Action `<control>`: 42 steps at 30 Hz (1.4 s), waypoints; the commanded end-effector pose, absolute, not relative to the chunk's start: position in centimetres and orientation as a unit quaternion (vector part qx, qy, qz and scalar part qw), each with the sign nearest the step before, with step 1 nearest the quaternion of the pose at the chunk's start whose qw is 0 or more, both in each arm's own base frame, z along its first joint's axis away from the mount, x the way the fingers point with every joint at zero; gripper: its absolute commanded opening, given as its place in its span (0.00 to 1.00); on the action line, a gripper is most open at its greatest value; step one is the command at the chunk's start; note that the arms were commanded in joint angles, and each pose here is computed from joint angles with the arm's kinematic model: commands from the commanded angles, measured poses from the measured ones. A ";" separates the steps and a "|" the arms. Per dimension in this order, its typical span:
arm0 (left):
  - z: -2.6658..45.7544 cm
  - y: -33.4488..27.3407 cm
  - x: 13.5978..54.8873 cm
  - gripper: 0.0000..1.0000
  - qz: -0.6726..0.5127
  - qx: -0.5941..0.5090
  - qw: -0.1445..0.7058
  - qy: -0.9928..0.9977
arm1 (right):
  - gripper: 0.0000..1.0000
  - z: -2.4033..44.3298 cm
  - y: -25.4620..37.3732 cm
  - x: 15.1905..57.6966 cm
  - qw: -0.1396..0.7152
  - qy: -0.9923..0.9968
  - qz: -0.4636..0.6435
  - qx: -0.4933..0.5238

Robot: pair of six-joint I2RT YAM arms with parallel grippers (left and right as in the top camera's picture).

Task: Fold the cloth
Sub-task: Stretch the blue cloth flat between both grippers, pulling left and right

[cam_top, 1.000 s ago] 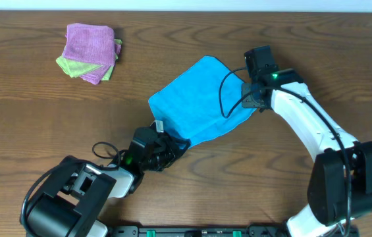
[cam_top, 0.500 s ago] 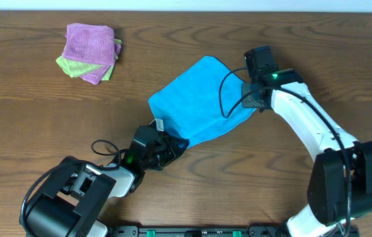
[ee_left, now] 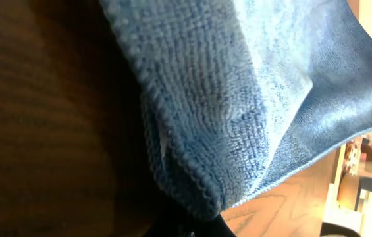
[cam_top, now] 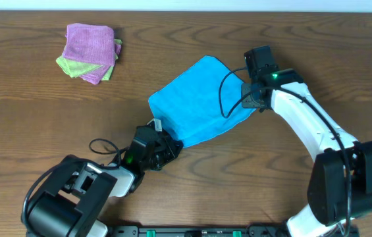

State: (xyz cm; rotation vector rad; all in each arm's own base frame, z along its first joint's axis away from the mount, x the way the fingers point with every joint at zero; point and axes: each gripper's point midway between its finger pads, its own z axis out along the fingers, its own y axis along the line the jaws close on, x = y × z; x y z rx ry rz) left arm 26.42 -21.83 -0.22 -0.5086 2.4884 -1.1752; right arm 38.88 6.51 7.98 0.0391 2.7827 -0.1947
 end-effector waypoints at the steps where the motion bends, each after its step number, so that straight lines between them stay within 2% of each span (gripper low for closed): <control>1: -0.3 -21.5 25.9 0.06 -0.423 -0.156 0.162 0.878 | 0.01 7.9 6.0 38.4 0.167 0.983 -0.071 0.026; 9: 8.0 -20.4 29.6 0.06 -0.504 -0.126 0.233 0.822 | 0.01 10.2 6.3 37.2 0.174 0.983 -0.053 0.025; 15: 13.7 -17.9 31.7 0.06 -0.498 -0.136 0.280 0.809 | 0.02 14.2 6.4 37.1 0.226 0.973 -0.035 0.030; 19: 16.0 -17.1 32.0 0.06 -0.478 -0.122 0.292 0.819 | 0.01 14.6 6.7 36.7 0.225 0.974 -0.022 0.025; 33: 14.4 -16.0 27.8 0.06 -0.405 -0.074 0.216 0.886 | 0.02 13.4 7.6 32.2 0.136 0.991 -0.005 0.007; 42: 12.5 -14.2 24.6 0.06 -0.344 -0.072 0.181 0.918 | 0.02 11.9 6.7 27.3 0.124 0.992 -0.002 -0.010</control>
